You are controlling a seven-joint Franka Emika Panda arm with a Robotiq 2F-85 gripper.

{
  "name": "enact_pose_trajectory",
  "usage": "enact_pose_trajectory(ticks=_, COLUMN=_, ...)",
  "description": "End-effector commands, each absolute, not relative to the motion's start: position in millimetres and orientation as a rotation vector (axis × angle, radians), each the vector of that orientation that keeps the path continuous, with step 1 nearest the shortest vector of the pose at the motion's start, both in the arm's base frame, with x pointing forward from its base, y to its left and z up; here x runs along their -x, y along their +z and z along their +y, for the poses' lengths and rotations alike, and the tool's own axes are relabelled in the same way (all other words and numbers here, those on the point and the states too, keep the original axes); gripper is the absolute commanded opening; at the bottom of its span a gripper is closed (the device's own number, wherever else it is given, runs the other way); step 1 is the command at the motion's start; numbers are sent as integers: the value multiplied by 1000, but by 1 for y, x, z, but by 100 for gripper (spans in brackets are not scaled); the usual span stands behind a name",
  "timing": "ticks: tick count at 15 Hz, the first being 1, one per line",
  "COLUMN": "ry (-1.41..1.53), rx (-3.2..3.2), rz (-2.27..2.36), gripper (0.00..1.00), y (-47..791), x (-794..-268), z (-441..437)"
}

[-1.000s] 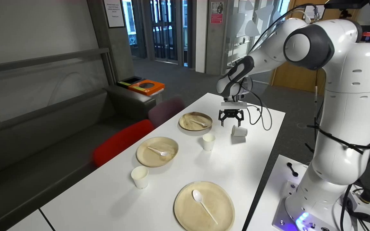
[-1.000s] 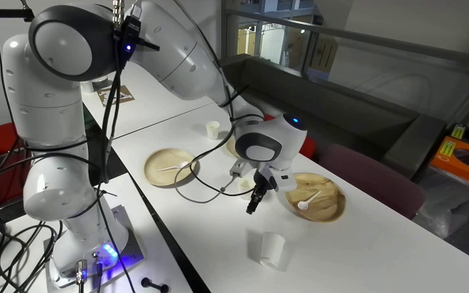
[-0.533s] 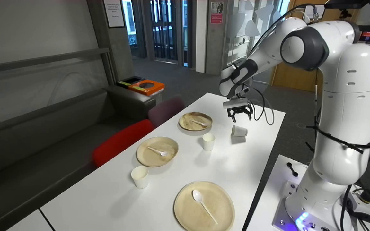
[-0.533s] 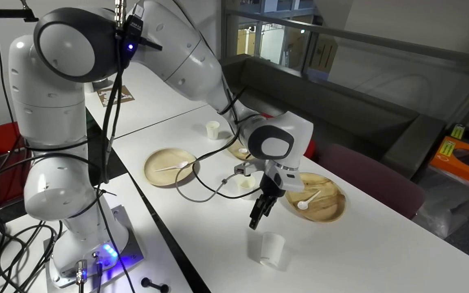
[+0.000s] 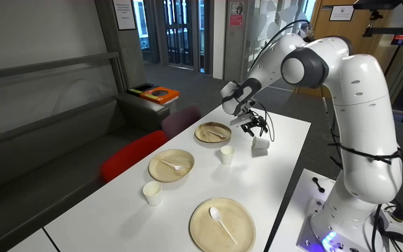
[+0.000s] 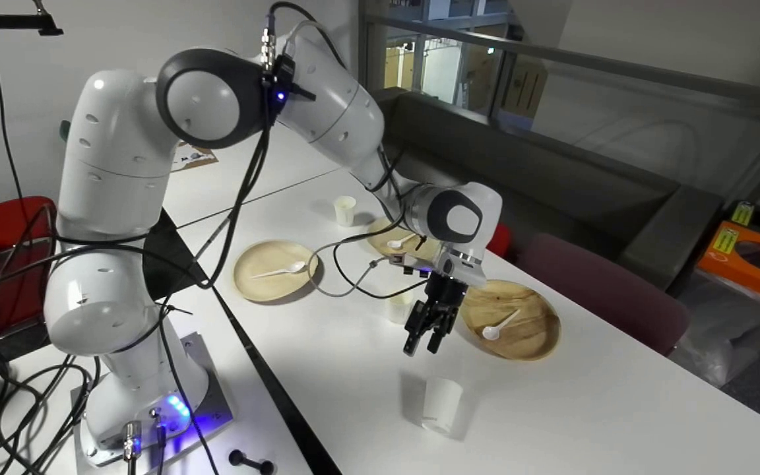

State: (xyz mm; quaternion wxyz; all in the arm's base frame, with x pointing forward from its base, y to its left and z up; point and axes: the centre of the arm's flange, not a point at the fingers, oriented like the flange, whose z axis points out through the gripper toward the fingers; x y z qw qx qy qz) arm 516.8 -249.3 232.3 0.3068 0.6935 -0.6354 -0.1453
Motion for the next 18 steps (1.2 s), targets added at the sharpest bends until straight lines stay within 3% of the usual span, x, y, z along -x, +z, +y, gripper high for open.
enact_pose_trajectory(ticks=1, ry=-410, rx=-1726, rz=-1601, gripper=100, y=211, x=-546, z=-252)
enact_pose_trajectory(ticks=14, ry=-434, rx=-1624, rz=-1541, gripper=100, y=155, x=-529, z=-310)
enact_pose_trajectory(ticks=15, ry=-427, rx=-1624, rz=-1539, gripper=75, y=155, x=-528, z=-308)
enact_pose_trajectory(ticks=16, ry=-429, rx=-1631, rz=-1534, gripper=74, y=155, x=-529, z=-307)
enact_pose_trajectory(ticks=18, ry=-422, rx=-1657, rz=-1541, gripper=58, y=160, x=-527, z=-301)
